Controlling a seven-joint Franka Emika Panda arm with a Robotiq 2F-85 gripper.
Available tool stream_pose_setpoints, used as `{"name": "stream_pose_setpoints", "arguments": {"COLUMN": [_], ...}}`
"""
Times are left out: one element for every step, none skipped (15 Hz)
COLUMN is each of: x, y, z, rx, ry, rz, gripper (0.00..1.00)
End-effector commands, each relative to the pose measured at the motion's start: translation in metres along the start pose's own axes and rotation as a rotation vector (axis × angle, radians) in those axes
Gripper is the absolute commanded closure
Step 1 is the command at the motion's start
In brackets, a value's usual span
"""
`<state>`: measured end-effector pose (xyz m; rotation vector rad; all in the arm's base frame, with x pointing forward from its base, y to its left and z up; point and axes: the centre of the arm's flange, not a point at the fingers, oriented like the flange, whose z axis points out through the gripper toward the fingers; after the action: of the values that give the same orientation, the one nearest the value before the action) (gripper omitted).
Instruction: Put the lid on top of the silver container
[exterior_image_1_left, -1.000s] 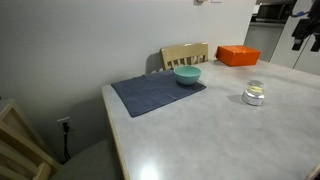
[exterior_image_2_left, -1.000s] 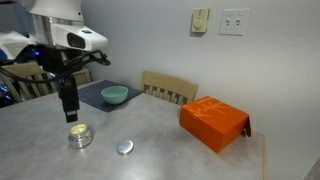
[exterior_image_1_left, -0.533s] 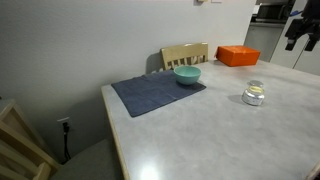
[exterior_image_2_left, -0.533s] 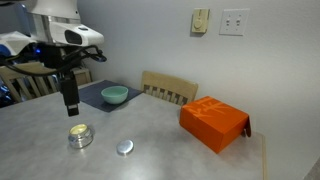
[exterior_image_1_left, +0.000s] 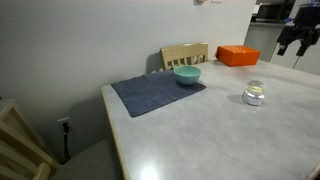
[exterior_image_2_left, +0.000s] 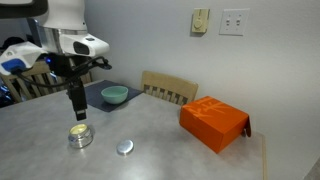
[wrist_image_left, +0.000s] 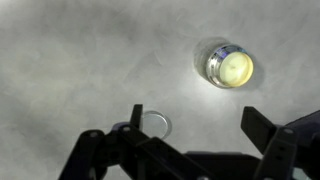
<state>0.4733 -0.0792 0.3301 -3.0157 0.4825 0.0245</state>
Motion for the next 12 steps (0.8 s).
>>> {"name": "stream_pose_setpoints", "arguments": {"x": [0.040, 0.045, 0.051, 0.058, 0.066, 0.072, 0.077, 0.082, 0.086, 0.091, 0.094, 0.097], "y": [-0.008, -0.009, -0.010, -0.009, -0.009, -0.009, -0.009, -0.009, -0.010, -0.008, -0.007, -0.006], "z": [0.046, 0.056, 0.066, 0.075, 0.084, 0.092, 0.098, 0.103, 0.107, 0.111, 0.115, 0.117], "rx": [0.002, 0.000, -0.008, -0.021, -0.026, -0.030, -0.037, -0.041, -0.041, -0.043, -0.044, -0.040], "ry": [-0.002, 0.005, 0.022, 0.031, 0.041, 0.040, 0.048, 0.052, 0.057, 0.057, 0.059, 0.061], "rz": [0.029, 0.044, 0.066, 0.085, 0.108, 0.126, 0.153, 0.172, 0.194, 0.209, 0.227, 0.241], "gripper": [0.00, 0.00, 0.00, 0.00, 0.00, 0.00, 0.00, 0.00, 0.00, 0.00, 0.00, 0.00]}}
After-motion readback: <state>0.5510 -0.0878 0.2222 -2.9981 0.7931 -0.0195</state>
